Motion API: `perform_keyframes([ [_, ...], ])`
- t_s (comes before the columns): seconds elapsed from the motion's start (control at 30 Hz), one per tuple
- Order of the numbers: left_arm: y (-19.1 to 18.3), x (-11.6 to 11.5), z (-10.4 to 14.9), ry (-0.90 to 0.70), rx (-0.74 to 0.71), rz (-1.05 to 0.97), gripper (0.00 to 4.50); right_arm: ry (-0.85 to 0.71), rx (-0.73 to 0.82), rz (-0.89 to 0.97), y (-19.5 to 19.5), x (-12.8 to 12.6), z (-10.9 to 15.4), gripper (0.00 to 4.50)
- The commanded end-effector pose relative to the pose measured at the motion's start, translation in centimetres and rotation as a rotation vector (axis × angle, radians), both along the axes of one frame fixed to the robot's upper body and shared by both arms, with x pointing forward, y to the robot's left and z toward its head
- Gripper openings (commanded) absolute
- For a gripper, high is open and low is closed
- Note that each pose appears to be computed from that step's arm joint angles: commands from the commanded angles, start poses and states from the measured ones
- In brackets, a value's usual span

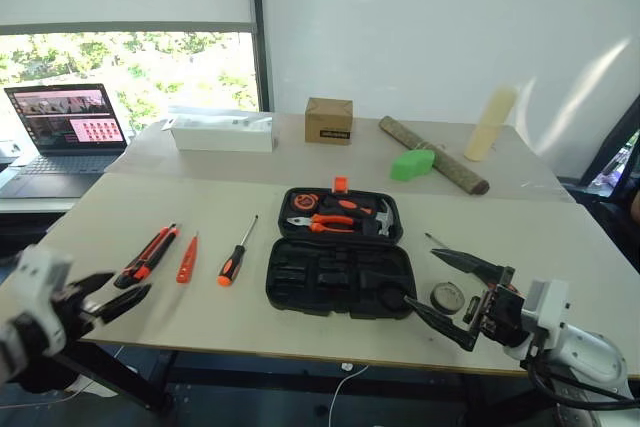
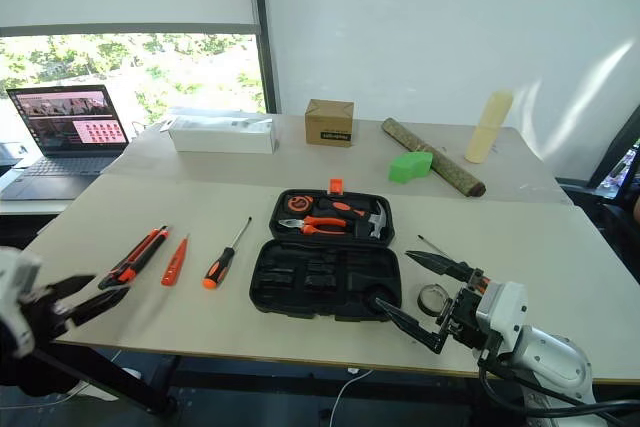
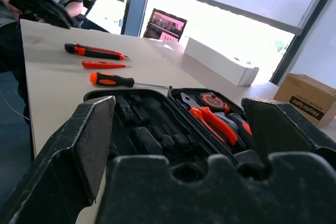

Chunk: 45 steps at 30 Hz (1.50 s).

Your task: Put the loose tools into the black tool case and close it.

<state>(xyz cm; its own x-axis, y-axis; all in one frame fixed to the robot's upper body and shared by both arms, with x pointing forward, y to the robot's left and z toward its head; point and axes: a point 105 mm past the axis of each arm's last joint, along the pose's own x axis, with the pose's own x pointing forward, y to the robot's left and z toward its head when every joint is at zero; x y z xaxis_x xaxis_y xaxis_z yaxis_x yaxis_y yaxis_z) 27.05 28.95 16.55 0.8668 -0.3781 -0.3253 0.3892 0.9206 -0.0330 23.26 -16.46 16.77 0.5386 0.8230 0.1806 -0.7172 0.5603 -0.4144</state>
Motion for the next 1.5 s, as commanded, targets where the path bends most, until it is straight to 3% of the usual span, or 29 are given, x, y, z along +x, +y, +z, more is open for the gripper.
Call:
perform_keyframes([
  [0.03, -3.9, 2.4, -1.0, 0.131, 0.045, -0.031, 4.46, -0.042, -0.012, 0.020, 0.4, 0.1, 0.7, 4.50],
  [0.23, -6.9, 6.5, -3.3, 0.210, 0.088, 0.044, 4.46, -0.050, -0.008, 0.017, 1.0, 0.7, 1.0, 4.50],
  [0.33, -8.1, 6.8, -4.6, 0.257, 0.132, 0.025, 3.76, -0.055, -0.004, 0.008, 0.9, 0.8, 1.1, 4.50],
  [0.57, -6.8, 6.7, -5.0, 0.275, 0.159, 0.047, 1.00, -0.060, -0.005, -0.046, -0.4, 0.6, 0.9, 4.50],
  [0.6, -6.4, 7.0, -4.4, 0.242, 0.150, 0.043, 0.85, -0.059, -0.007, -0.055, -0.6, 0.5, 0.8, 4.50],
  [0.73, -7.9, 8.0, 0.5, 0.021, 0.033, -0.168, 0.81, -0.062, -0.011, -0.079, -1.1, 0.1, 0.9, 4.50],
  [0.87, -10.7, 7.7, 4.3, -0.213, 0.158, -0.525, 0.81, -0.062, -0.019, -0.111, -1.9, -0.2, 1.1, 4.50],
  [0.97, -13.8, 7.4, 3.9, -0.253, 0.320, -0.819, 0.81, -0.057, -0.027, -0.136, -2.5, -0.3, 1.1, 4.50],
  [1.1, -16.5, 8.6, 1.8, -0.233, 0.545, -1.024, 0.81, -0.059, -0.025, -0.148, -2.6, -0.4, 1.0, 4.50],
  [1.27, -17.8, 10.3, -0.5, -0.150, 0.678, -1.067, 0.81, -0.060, -0.018, -0.161, -2.4, -0.8, 0.7, 4.50],
  [1.5, -19.1, 11.7, -1.6, -0.124, 0.723, -1.031, 0.81, -0.059, -0.011, -0.192, -2.6, -1.2, 0.4, 4.50],
])
